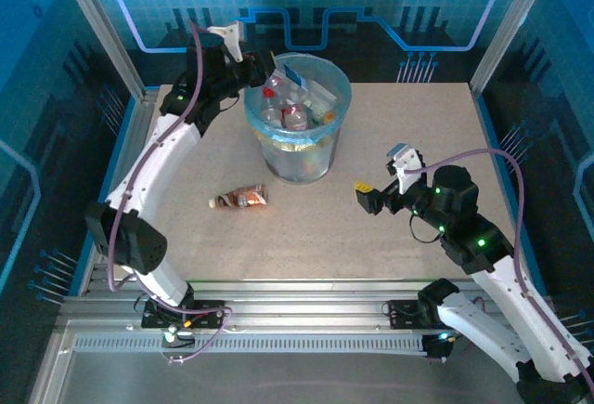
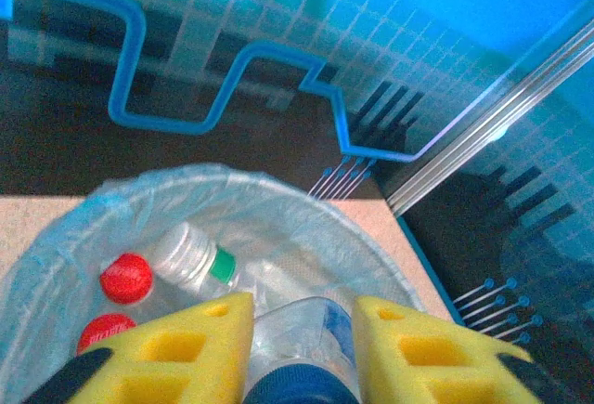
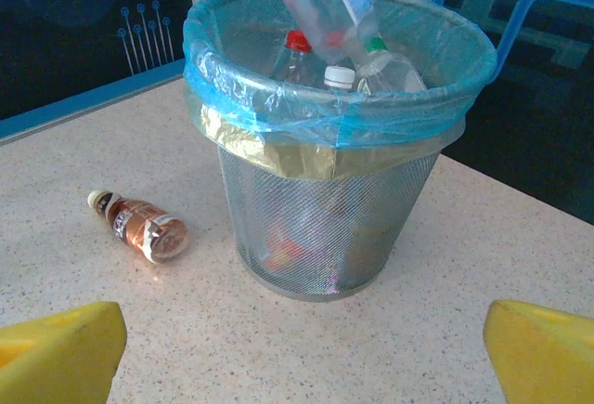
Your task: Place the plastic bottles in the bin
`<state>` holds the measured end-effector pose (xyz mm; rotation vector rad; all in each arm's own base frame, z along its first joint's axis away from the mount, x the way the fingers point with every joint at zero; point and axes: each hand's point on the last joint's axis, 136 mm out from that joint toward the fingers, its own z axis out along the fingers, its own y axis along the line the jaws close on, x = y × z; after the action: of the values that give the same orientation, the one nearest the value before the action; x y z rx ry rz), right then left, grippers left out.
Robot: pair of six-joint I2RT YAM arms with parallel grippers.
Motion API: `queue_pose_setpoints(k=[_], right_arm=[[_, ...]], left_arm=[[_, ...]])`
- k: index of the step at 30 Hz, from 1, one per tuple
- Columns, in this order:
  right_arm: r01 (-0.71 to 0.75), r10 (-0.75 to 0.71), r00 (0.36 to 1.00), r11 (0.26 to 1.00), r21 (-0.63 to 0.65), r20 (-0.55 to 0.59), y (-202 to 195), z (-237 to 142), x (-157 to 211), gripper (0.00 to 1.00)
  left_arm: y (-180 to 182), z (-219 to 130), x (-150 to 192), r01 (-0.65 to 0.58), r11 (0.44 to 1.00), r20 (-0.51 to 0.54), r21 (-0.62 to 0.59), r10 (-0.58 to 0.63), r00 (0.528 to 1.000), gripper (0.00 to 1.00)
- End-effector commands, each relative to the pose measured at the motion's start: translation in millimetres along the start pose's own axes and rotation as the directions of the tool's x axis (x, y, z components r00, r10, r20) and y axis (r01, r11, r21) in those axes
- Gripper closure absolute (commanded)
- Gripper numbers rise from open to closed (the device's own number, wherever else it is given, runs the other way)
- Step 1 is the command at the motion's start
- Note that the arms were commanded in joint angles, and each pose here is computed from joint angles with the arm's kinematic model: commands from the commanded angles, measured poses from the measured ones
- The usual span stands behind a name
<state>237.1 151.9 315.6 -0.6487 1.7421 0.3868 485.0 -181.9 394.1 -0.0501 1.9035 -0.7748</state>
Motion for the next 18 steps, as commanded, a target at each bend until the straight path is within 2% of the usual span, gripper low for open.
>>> queue_pose_setpoints(k=[1,5,18], right_arm=[[0.018,-0.019,0.999,1.0,0.019,0.041,-1,-12,-18,0.0],[0.016,-0.017,0.999,1.0,0.021,0.036,-1,-12,-16,0.0],[0.002,-0.002,1.0,1.0,0.015,0.013,0,-11,-8,0.0]], left_arm=[[-11,-6,-3,0.035,0.998,-0.018,0.044,-0.034,0.999,0.55],[-8,-3,4,0.043,0.998,-0.044,0.044,-0.042,0.998,0.44],[-4,6,18,0.065,0.997,-0.098,0.048,-0.061,0.993,0.49]])
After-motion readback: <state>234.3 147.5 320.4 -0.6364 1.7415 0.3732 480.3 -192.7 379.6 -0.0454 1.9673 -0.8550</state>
